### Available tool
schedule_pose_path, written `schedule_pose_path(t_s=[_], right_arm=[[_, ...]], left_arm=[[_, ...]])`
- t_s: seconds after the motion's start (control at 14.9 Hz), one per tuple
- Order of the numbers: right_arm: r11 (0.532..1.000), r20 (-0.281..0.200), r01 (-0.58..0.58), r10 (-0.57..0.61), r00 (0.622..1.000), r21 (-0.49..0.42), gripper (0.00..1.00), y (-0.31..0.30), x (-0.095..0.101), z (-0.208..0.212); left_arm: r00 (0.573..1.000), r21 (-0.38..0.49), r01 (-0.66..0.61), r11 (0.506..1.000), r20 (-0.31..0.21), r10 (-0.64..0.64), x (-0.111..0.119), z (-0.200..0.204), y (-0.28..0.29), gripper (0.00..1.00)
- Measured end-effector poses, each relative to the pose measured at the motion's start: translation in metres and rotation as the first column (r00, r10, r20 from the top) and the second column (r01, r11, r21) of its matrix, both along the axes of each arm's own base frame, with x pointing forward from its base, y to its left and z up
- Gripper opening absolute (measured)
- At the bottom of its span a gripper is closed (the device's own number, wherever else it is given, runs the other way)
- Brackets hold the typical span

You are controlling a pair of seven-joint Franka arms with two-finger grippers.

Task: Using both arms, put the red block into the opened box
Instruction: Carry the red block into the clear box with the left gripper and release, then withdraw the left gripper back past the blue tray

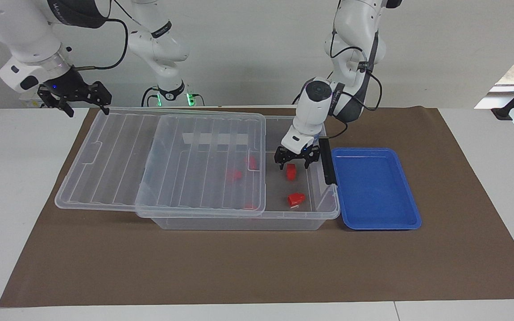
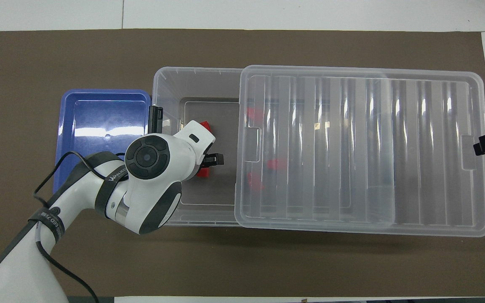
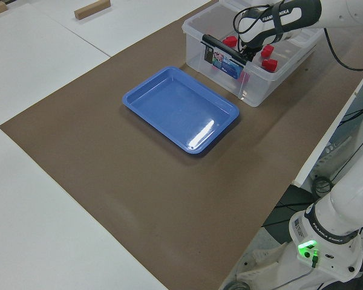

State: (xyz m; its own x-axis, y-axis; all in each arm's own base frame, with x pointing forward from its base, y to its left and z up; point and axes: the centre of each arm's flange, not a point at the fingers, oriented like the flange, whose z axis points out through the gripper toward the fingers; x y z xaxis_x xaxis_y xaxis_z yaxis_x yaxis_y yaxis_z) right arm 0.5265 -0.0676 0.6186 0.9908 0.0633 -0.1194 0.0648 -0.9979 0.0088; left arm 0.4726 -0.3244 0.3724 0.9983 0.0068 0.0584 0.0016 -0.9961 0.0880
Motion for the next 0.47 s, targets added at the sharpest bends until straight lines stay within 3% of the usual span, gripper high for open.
schedule_pose_path(t_s=[0.47], right_arm=[[1.0, 0.003, -0.012, 0.012, 1.0, 0.0, 1.0, 0.005, 0.001, -0.002]], left_arm=[[0.999, 0.025, -0.042, 0.999, 0.011, 0.042, -0.012, 0.122, 0.038, 1.0]])
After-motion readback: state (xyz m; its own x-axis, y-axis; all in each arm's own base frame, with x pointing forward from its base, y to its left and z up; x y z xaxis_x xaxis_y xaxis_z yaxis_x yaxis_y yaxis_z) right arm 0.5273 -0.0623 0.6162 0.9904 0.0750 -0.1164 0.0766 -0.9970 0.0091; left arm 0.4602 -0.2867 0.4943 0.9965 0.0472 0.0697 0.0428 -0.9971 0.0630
